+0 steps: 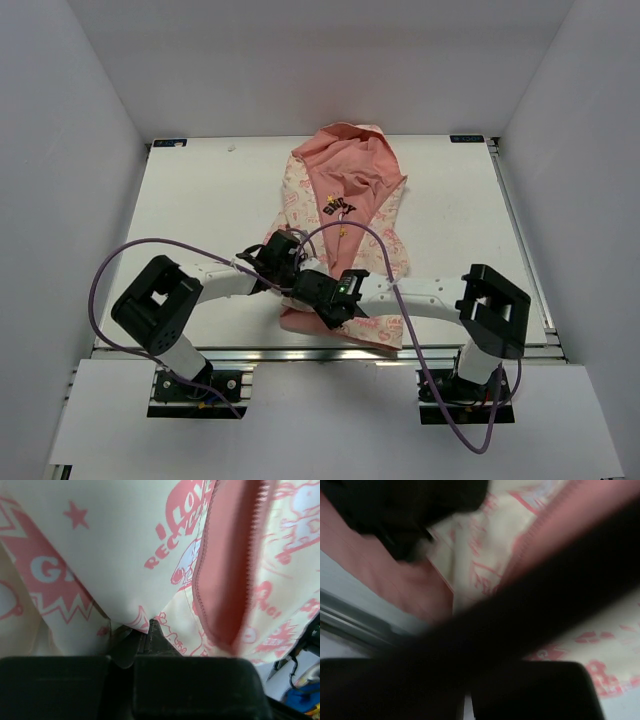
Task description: Zip up the jacket
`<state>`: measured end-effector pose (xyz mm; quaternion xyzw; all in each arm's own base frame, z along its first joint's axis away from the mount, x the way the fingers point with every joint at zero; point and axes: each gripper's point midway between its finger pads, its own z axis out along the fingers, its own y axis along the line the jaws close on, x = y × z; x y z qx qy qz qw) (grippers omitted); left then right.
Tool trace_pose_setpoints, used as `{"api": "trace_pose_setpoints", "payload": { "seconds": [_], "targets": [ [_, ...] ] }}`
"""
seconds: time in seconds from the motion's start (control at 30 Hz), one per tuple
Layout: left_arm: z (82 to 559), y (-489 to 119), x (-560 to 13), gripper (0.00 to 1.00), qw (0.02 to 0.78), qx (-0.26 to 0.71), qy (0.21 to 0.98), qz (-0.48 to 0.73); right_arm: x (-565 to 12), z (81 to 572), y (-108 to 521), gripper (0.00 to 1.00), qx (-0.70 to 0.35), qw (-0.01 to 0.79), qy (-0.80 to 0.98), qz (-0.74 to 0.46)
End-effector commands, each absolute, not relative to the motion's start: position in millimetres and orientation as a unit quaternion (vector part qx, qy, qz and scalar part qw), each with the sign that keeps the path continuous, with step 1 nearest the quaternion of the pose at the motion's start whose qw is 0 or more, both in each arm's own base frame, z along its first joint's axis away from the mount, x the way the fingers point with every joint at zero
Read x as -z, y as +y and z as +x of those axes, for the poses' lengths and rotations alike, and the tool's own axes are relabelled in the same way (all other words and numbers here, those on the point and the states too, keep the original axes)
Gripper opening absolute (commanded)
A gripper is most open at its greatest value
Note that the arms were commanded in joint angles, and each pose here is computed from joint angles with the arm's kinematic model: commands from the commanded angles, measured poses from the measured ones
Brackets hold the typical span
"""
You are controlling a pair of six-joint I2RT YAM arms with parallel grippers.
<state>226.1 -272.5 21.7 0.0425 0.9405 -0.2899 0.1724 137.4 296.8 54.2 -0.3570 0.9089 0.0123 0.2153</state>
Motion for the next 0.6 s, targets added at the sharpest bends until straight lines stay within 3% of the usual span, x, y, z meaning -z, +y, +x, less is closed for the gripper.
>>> {"api": "trace_pose_setpoints", "payload": {
  "seconds": [0.0, 0.07, 0.1, 0.13, 0.2, 0.57],
  "targets": [
    [228, -274, -19, 0.00, 0.174, 0.295, 0.939, 0.032, -48, 132, 348, 0.00, -0.119, 0.229, 0.895, -0.363],
    [227, -273, -17, 0.00, 0.172, 0.293, 0.940, 0.031, -46, 127, 350, 0.12, -0.132, 0.218, 0.898, -0.359],
    [227, -272, -16, 0.00, 0.172, 0.291, 0.941, 0.031, -47, 124, 346, 0.28, -0.135, 0.215, 0.899, -0.357],
    [227, -271, -15, 0.00, 0.172, 0.289, 0.941, 0.029, -47, 121, 345, 0.67, -0.142, 0.211, 0.899, -0.355],
    [226, -270, -13, 0.00, 0.172, 0.286, 0.942, 0.029, -58, 115, 343, 0.86, -0.171, 0.216, 0.897, -0.346],
    [232, -267, 0, 0.00, 0.171, 0.263, 0.949, 0.030, -40, 90, 256, 0.89, -0.203, 0.188, 0.936, -0.218]
  ]
}}
